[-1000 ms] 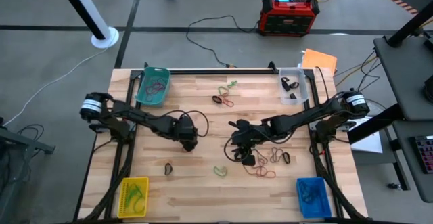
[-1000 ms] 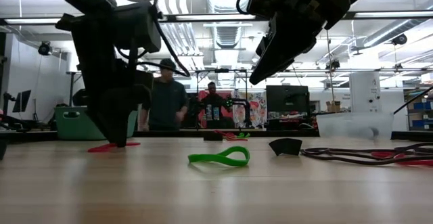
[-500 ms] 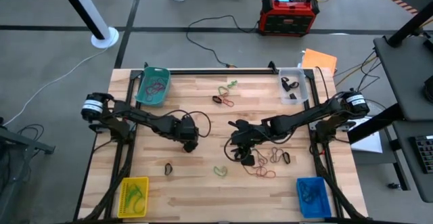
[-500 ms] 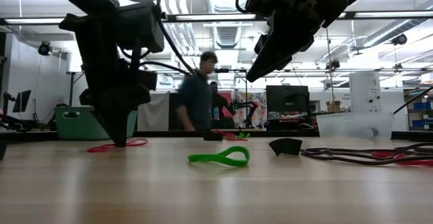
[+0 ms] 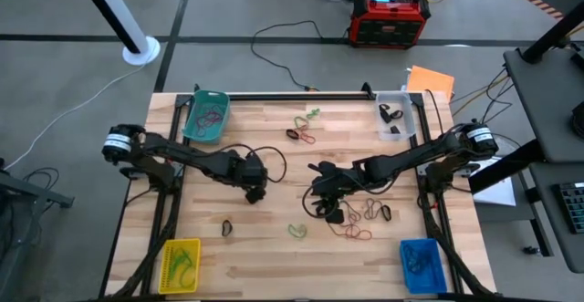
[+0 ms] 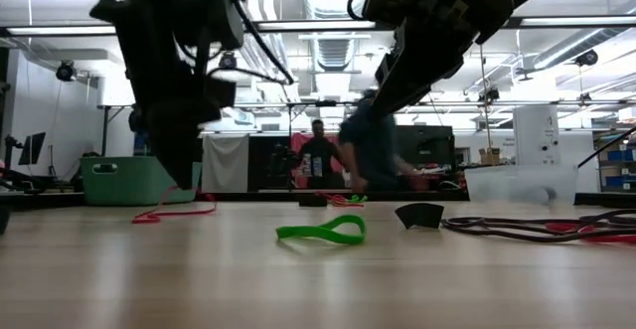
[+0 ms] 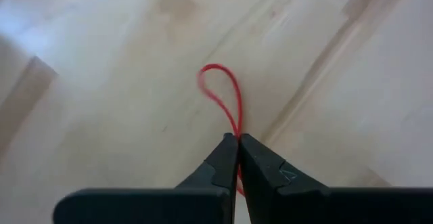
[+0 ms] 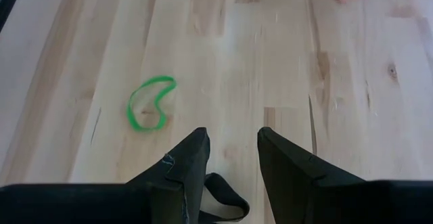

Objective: Sort rubber bands into baskets
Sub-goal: Put the red rubber band into the green bin

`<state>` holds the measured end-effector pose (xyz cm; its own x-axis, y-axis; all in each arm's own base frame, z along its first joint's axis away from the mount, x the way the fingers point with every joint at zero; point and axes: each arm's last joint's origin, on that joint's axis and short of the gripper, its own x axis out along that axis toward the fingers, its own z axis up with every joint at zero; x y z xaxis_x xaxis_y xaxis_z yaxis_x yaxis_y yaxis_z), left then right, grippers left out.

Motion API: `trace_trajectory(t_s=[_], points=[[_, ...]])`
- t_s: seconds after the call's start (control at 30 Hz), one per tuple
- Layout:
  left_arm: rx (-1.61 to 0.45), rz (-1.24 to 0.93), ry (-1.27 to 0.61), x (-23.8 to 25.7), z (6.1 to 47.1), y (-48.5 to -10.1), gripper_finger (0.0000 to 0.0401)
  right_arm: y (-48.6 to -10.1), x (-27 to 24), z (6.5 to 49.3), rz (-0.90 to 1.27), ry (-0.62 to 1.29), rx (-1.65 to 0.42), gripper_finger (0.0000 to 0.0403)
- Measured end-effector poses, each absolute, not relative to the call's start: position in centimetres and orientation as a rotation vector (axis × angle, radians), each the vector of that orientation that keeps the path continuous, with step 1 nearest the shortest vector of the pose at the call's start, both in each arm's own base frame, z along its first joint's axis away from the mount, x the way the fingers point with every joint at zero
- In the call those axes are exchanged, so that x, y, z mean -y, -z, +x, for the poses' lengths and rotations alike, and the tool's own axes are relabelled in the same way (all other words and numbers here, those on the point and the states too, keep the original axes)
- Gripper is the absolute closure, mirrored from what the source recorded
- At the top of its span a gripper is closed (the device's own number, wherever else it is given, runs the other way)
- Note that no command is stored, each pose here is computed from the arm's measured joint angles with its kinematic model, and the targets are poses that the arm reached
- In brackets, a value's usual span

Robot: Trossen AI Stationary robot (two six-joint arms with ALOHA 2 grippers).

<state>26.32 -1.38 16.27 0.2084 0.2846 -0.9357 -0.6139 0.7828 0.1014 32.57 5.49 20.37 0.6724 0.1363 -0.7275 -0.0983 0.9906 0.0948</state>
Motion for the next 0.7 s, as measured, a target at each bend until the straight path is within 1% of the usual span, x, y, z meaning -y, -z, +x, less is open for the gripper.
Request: trace_trajectory(t_s=[0.23,0.57,0.7], points=[[-1.098,-0.298,-0.635,1.1,25.0,-19.5,0.0401,-19.9,-5.4,32.3,0.048,-0.131,-0.839,0.028],[-0.869,-0.293,-0.642,0.5,22.3,-24.5,0.0401,-19.1,-5.4,32.1,0.05,-0.133,-0.813,0.028],[-0.784,-0.275,-0.69,0.2,21.2,-26.4,0.0401,-19.1,-5.4,32.1,0.05,-0.134,-0.803,0.028]])
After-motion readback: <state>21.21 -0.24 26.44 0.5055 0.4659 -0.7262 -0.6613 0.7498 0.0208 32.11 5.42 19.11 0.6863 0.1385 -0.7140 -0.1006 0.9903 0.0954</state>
